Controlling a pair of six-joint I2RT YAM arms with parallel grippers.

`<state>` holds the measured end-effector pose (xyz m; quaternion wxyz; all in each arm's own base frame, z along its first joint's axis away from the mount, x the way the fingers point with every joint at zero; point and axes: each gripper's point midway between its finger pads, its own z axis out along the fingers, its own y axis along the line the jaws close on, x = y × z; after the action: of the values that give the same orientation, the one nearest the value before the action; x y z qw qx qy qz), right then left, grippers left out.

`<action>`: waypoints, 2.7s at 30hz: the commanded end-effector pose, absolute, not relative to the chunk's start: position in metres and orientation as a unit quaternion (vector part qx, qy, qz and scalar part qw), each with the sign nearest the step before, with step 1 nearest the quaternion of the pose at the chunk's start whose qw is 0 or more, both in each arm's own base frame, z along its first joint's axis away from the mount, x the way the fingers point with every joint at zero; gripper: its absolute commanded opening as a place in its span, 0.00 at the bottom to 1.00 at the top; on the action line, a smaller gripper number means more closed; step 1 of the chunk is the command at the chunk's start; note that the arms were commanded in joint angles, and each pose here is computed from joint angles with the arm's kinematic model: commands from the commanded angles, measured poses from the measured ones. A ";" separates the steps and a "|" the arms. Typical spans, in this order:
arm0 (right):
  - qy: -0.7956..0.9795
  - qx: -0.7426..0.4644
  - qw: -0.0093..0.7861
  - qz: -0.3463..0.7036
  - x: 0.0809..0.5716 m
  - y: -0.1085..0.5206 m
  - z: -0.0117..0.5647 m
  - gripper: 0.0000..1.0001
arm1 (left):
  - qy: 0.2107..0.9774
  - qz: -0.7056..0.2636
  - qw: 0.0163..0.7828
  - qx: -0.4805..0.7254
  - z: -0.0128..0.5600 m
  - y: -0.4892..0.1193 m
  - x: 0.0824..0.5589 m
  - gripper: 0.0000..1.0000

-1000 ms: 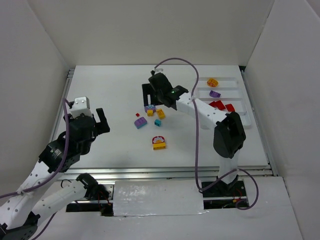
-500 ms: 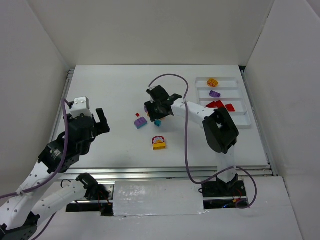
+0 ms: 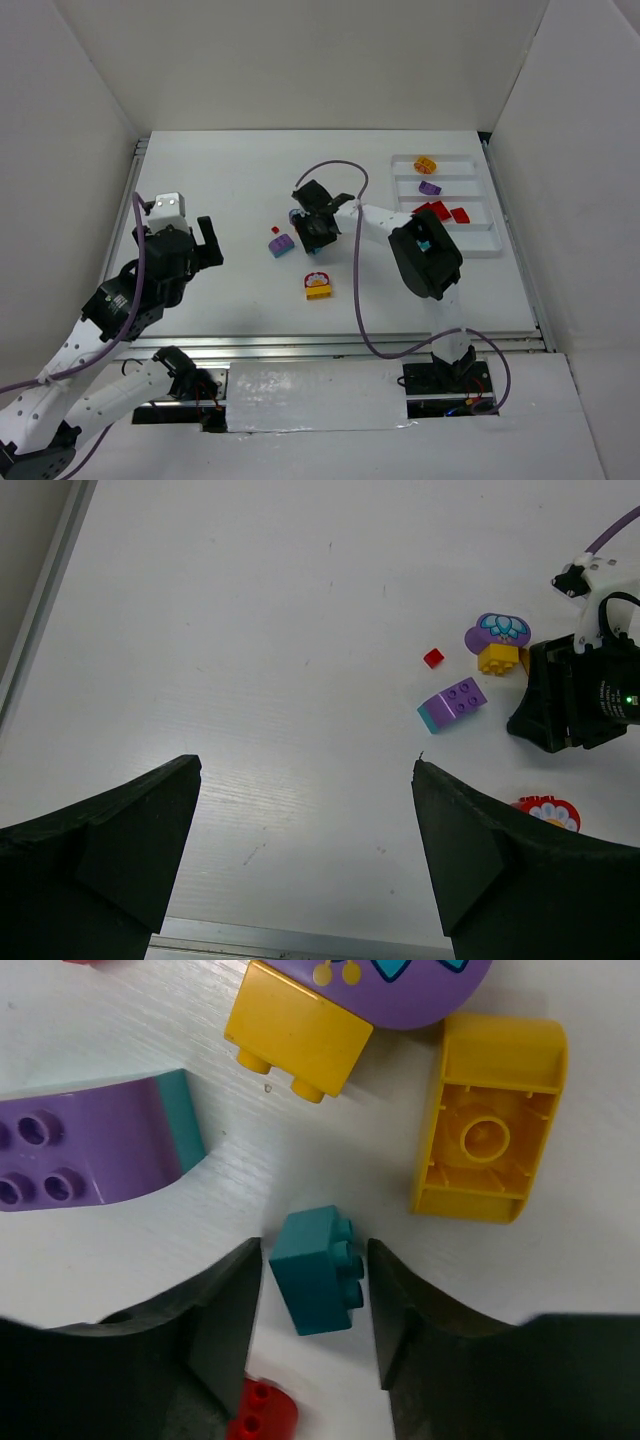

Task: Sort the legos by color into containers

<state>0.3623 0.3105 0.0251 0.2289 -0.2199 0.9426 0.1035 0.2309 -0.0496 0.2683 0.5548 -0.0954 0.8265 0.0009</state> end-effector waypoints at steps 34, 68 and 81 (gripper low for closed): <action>0.804 0.458 0.378 0.032 0.396 -0.090 0.106 0.09 | 0.818 -0.017 0.567 -0.090 0.276 -0.056 0.235 0.99; 0.925 0.067 0.370 0.061 0.340 0.220 0.133 1.00 | 0.820 -0.005 0.563 -0.101 0.273 -0.052 0.237 1.00; 0.944 0.017 0.326 0.053 0.250 0.293 0.069 1.00 | 0.821 -0.007 0.562 -0.103 0.273 -0.053 0.236 1.00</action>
<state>0.2541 0.2947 0.0781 0.3188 -0.0023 0.9446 0.0775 0.2339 -0.0559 0.2664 0.5510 -0.0888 0.8297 -0.0069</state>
